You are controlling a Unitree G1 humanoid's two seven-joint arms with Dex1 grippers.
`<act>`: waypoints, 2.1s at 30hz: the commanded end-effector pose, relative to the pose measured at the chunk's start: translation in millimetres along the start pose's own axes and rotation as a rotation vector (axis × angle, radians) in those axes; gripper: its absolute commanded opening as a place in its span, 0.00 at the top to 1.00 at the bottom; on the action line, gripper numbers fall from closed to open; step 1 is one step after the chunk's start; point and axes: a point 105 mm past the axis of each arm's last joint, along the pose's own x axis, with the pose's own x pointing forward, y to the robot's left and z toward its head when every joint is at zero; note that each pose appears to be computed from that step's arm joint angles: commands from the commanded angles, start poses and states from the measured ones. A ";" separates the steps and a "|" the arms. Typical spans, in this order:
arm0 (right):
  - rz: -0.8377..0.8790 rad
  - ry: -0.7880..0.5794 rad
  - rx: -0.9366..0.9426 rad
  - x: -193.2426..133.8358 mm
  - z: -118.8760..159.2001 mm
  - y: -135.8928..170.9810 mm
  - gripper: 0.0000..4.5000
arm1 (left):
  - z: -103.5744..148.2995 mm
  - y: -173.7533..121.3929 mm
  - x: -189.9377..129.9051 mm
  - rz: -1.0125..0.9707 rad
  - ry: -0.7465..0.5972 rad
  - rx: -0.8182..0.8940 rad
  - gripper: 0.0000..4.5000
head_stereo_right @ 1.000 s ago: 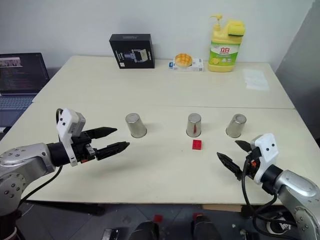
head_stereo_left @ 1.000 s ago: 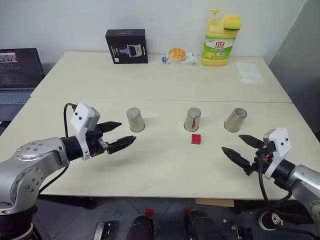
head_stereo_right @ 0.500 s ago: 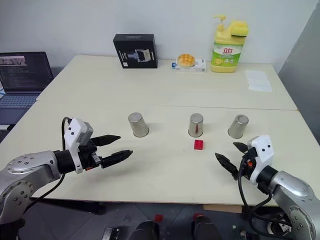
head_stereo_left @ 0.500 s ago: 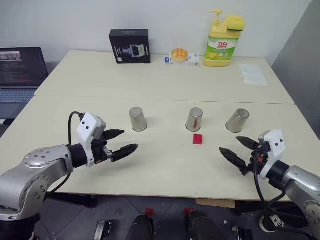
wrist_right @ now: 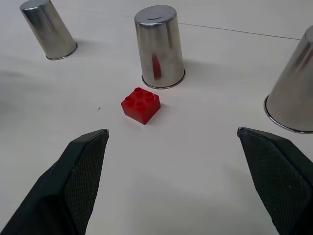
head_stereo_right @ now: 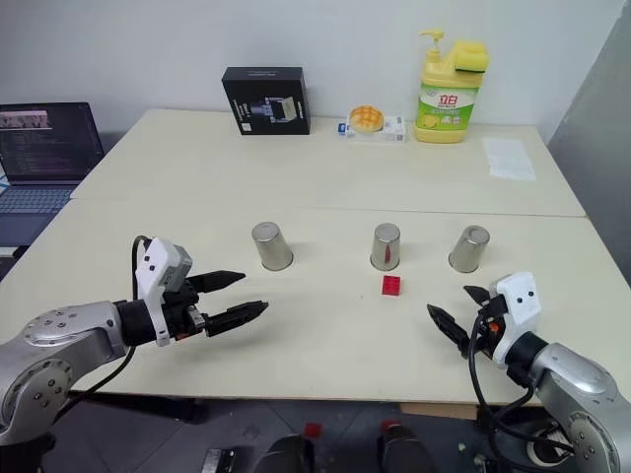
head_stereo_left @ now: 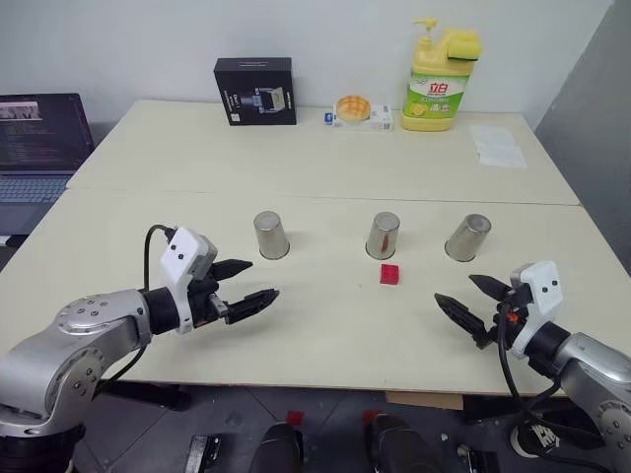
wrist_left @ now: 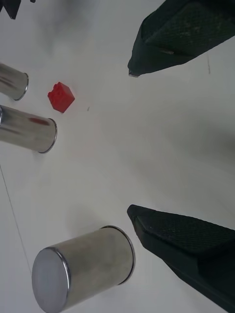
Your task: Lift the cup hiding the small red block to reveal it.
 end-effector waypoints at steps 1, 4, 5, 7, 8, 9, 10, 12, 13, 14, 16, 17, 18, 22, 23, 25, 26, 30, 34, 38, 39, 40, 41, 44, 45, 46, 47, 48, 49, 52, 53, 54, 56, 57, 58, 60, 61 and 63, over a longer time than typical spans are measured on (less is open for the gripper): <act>0.000 -0.041 -0.027 -1.2 9.9 4.3 0.00 | 7.9 -6.7 0.1 -0.018 -0.025 0.034 0.00; 0.002 -0.040 -0.030 -1.4 9.2 4.9 0.00 | 7.8 -6.6 0.2 -0.017 -0.025 0.034 0.00; 0.001 -0.038 -0.030 -1.5 8.7 4.8 0.00 | 7.9 -6.6 0.2 -0.017 -0.026 0.034 0.00; 0.002 -0.038 -0.030 -1.3 8.7 5.4 0.00 | 8.0 -6.4 -0.2 -0.018 -0.026 0.034 0.00; 0.001 -0.038 -0.030 -1.3 8.9 5.3 0.00 | 8.1 -6.3 -0.2 -0.018 -0.026 0.034 0.00; 0.000 -0.039 -0.029 -1.3 9.1 5.4 0.00 | 8.3 -6.3 -0.2 -0.018 -0.026 0.034 0.00; 0.000 -0.040 -0.028 -1.3 9.2 5.6 0.00 | 8.3 -6.4 -0.2 -0.018 -0.026 0.035 0.00; 0.000 -0.042 -0.024 -1.2 9.3 6.1 0.00 | 8.6 -6.3 -0.3 -0.018 -0.026 0.036 0.00; 0.001 -0.042 -0.023 -0.9 9.1 6.7 0.00 | 8.7 -6.1 -0.6 -0.018 -0.025 0.037 0.00; 0.001 -0.042 -0.022 -0.6 8.9 7.1 0.00 | 8.9 -5.9 -0.7 -0.018 -0.025 0.037 0.00; 0.003 -0.043 -0.021 0.3 8.9 8.1 0.00 | 10.4 -5.7 -0.8 -0.018 -0.026 0.039 0.00; 0.003 -0.043 -0.021 0.8 9.1 8.6 0.00 | 11.2 -5.8 -0.7 -0.019 -0.028 0.039 0.00; 0.004 -0.044 -0.020 1.1 9.4 9.1 0.00 | 11.7 -5.9 -0.7 -0.020 -0.028 0.041 0.00; 0.004 -0.044 -0.018 1.0 9.2 10.0 0.00 | 10.9 -6.3 -1.1 -0.022 -0.026 0.041 0.00; 0.004 -0.044 -0.018 1.0 9.1 10.2 0.00 | 10.4 -6.2 -1.4 -0.023 -0.025 0.041 0.00; 0.004 -0.044 -0.018 1.0 8.9 10.1 0.00 | 9.9 -5.7 -1.6 -0.021 -0.023 0.042 0.00; 0.004 -0.044 -0.018 1.1 8.9 9.9 0.00 | 9.8 -5.6 -1.5 -0.020 -0.023 0.042 0.00; 0.004 -0.044 -0.018 1.3 8.7 9.3 0.00 | 9.7 -5.4 -1.4 -0.019 -0.023 0.043 0.00; 0.009 -0.045 -0.019 2.1 9.0 9.4 0.00 | 10.8 -4.2 -1.2 -0.015 -0.026 0.045 0.00; 0.011 -0.048 -0.017 3.0 9.2 10.2 0.00 | 10.4 -4.2 -1.1 -0.011 -0.027 0.043 0.00; 0.012 -0.048 -0.016 2.9 9.0 10.8 0.00 | 10.1 -4.4 -1.3 -0.011 -0.027 0.042 0.00; 0.013 -0.048 -0.016 2.9 8.8 11.2 0.00 | 9.8 -4.5 -1.4 -0.011 -0.026 0.042 0.00; 0.013 -0.048 -0.015 3.0 8.8 11.4 0.00 | 9.6 -4.2 -1.5 -0.010 -0.026 0.041 0.00; 0.012 -0.049 -0.013 3.3 8.9 11.0 0.00 | 10.3 -3.0 -1.5 -0.007 -0.027 0.042 0.00; 0.012 -0.049 -0.013 3.4 8.9 10.8 0.00 | 10.6 -2.7 -1.3 -0.006 -0.028 0.043 0.00; 0.012 -0.049 -0.014 3.5 8.9 10.7 0.00 | 10.8 -2.6 -1.2 -0.006 -0.028 0.044 0.00; 0.011 -0.050 -0.013 3.7 8.9 10.3 0.00 | 11.4 -2.0 -1.1 -0.003 -0.031 0.046 0.00; 0.010 -0.050 -0.013 4.0 8.9 9.9 0.00 | 12.0 -1.4 -0.9 0.000 -0.034 0.047 0.00; 0.010 -0.050 -0.013 4.1 8.8 9.7 0.00 | 12.4 -1.2 -0.8 0.001 -0.036 0.047 0.00; 0.008 -0.047 -0.013 3.5 7.3 9.2 0.00 | 12.6 -1.0 -0.6 0.001 -0.036 0.047 0.00; 0.006 -0.046 -0.013 3.3 6.9 9.0 0.00 | 12.5 -0.8 -0.6 0.001 -0.035 0.047 0.00; 0.005 -0.045 -0.013 3.2 6.7 8.8 0.00 | 12.5 -0.7 -0.6 0.001 -0.035 0.047 0.00; 0.005 -0.048 -0.012 3.7 7.4 9.2 0.00 | 12.9 -0.2 -0.4 0.003 -0.035 0.050 0.00; 0.006 -0.050 -0.012 4.1 7.9 9.5 0.00 | 13.4 0.2 -0.2 0.005 -0.036 0.051 0.00; 0.007 -0.051 -0.012 4.3 8.2 9.8 0.00 | 13.9 0.6 -0.1 0.007 -0.038 0.051 0.00; 0.007 -0.051 -0.011 4.3 8.1 9.8 0.00 | 13.4 0.6 -0.9 0.007 -0.036 0.052 0.00; 0.007 -0.050 -0.011 4.2 8.0 9.8 0.00 | 13.1 0.7 -1.5 0.007 -0.034 0.052 0.00; 0.008 -0.049 -0.010 3.9 7.6 10.0 0.00 | 12.0 1.5 -3.6 0.011 -0.029 0.051 0.00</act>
